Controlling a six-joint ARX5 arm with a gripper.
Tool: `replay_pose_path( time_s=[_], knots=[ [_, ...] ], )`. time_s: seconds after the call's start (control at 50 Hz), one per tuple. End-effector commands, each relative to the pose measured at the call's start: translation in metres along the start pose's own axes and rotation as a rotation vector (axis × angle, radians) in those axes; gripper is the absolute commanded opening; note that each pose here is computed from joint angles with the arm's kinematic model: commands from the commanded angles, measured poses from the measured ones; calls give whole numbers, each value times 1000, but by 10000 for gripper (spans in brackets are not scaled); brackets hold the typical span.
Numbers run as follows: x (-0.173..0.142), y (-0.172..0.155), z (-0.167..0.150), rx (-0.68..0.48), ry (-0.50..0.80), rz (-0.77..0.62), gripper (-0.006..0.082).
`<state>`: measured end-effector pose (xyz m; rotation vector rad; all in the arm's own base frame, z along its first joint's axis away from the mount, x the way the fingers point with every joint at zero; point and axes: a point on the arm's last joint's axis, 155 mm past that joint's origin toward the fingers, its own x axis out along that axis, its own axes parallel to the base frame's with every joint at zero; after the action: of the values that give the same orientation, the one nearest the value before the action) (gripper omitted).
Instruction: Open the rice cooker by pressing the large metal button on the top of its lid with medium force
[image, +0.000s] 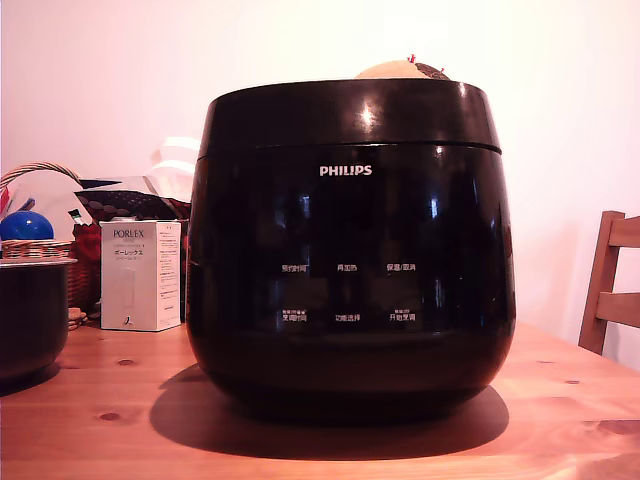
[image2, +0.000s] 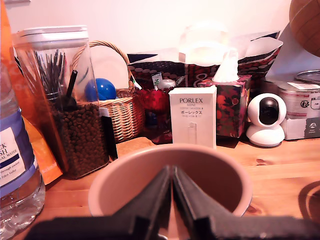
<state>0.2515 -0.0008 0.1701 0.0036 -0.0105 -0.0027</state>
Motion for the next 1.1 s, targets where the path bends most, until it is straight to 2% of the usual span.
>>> replay_pose_path(
  time_s=[0.0,0.32,0.48,0.54,0.56,0.6,0.62,0.66,0.68,0.82,0.94,1.08],
  knots=[
    [1,-17,6,16,-64,-83,-21],
    [0,-20,13,-14,-90,-96,-21],
    [-9,-43,42,-151,-173,-240,-21],
    [-14,-53,56,-156,-206,-298,-21],
    [-17,-56,61,-225,-203,-328,-21],
    [-21,-61,70,-225,-215,-361,-21],
    [-24,-68,72,-278,-200,-408,-21],
    [-29,-72,82,-292,-205,-436,-21],
    [-34,-83,83,-316,-184,-500,-21],
    [-57,-117,89,-324,-74,-702,-21],
    [-64,-135,93,-342,25,-810,-21],
    [-59,-150,102,-360,103,-871,-21]
  ],
)
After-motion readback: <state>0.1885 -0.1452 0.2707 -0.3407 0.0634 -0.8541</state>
